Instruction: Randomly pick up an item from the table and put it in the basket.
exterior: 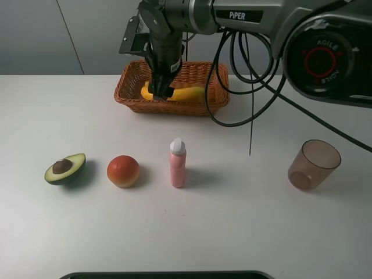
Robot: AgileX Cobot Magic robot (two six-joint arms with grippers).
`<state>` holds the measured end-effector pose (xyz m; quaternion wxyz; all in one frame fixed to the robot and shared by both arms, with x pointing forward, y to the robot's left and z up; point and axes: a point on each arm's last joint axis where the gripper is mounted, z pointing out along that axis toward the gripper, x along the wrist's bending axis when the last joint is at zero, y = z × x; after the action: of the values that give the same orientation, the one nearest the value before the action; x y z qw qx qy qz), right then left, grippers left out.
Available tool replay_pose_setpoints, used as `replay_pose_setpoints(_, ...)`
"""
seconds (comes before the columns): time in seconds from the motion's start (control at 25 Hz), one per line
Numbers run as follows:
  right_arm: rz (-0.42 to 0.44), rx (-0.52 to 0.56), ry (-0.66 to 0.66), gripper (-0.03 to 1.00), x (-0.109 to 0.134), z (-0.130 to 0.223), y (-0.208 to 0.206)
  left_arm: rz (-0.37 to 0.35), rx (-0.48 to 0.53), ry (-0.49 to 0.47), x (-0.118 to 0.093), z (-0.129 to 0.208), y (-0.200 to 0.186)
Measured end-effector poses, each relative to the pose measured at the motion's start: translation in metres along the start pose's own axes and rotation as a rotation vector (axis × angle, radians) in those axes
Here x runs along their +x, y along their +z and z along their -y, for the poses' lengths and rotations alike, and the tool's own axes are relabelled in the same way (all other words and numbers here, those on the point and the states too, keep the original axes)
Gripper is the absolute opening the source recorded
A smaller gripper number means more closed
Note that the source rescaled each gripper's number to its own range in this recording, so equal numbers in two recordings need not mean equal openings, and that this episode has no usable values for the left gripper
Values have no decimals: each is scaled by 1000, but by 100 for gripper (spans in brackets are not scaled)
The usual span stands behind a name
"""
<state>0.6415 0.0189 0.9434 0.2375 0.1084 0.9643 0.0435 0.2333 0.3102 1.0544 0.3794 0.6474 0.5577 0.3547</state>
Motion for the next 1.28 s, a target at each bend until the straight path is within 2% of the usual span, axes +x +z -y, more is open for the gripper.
replay_pose_setpoints(0.08, 6, 0, 27, 99, -4, 1, -12, 0, 0, 0, 0, 0, 0)
replay_pose_setpoints(0.2, 33, -20, 83, 100, -17, 4, -47, 0, 0, 0, 0, 0, 0)
replay_pose_setpoints(0.36, 72, -74, 222, 100, -35, 14, -116, 0, 0, 0, 0, 0, 0)
replay_pose_setpoints(0.44, 67, -121, 313, 100, -41, 24, -156, 0, 0, 0, 0, 0, 0)
replay_pose_setpoints(0.56, 31, -157, 420, 100, -34, 50, -198, 0, 0, 0, 0, 0, 0)
replay_pose_setpoints(0.76, -17, -151, 525, 100, 8, 118, -238, 0, 0, 0, 0, 0, 0)
replay_pose_setpoints(0.88, -16, -180, 592, 100, 41, 170, -269, 0, 0, 0, 0, 0, 0)
replay_pose_setpoints(1.08, -37, -209, 730, 100, 98, 245, -296, 0, 0, 0, 0, 0, 0)
replay_pose_setpoints(1.2, -52, -257, 783, 100, 130, 284, -306, 0, 0, 0, 0, 0, 0)
replay_pose_setpoints(1.28, -57, -326, 813, 100, 151, 307, -312, 0, 0, 0, 0, 0, 0)
